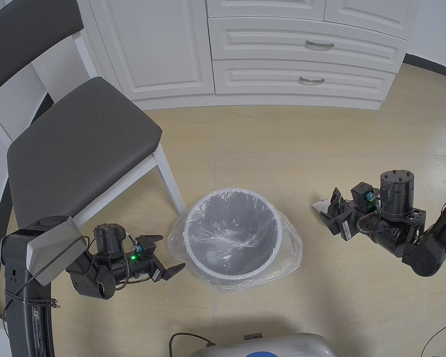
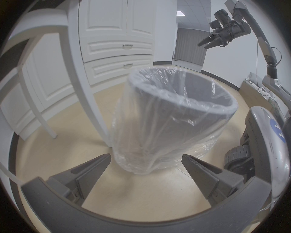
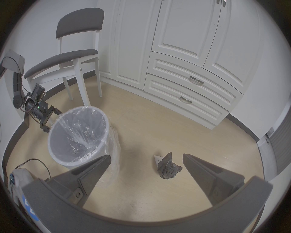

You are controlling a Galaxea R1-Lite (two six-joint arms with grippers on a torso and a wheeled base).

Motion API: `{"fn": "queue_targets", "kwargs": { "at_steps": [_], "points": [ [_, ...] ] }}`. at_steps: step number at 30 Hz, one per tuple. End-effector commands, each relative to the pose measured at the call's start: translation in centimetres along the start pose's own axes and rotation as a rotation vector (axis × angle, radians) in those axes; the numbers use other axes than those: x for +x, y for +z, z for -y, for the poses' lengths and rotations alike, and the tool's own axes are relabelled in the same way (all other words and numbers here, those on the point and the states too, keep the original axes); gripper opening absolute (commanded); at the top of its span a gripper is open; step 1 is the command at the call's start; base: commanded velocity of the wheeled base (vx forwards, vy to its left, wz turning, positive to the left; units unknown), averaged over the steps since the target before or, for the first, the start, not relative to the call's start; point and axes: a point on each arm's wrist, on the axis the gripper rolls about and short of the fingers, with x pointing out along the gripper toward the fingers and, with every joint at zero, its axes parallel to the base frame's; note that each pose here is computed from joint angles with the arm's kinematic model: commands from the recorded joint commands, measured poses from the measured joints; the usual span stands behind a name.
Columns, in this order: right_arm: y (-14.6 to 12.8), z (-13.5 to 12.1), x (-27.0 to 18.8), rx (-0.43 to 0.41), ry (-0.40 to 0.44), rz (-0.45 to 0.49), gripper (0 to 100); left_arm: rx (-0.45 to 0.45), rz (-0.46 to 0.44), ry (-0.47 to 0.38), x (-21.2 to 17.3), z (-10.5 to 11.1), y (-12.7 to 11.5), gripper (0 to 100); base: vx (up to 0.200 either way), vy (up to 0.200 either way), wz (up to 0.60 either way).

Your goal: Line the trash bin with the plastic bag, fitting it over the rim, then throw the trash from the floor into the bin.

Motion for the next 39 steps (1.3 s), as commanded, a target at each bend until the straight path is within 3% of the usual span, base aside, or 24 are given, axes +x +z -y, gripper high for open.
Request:
{"fn": "queue_targets", "kwargs": {
  "at_steps": [1, 17, 29, 39],
  "points": [
    [0.6, 0.3, -0.8, 0.004, -0.004, 0.019, 100, 0.007, 0.02, 0.056, -2.2, -0.9, 0.8, 100, 0.0, 0.0, 0.0],
    [0.7, 1.3, -0.8, 0.018, -0.04, 0.06, 100, -0.025, -0.014, 0.153, -1.2, -5.3, -0.8, 100, 0.0, 0.0, 0.0],
    [0.4, 1.5, -0.6, 0.002, -0.048, 0.05, 100, -0.01, -0.032, 0.115, 3.2, -4.2, -0.7, 100, 0.0, 0.0, 0.0],
    [0.0, 1.5, -0.2, -0.003, -0.048, 0.034, 100, -0.003, -0.039, 0.069, 5.2, -1.9, -1.2, 100, 0.0, 0.0, 0.0]
  ]
}}
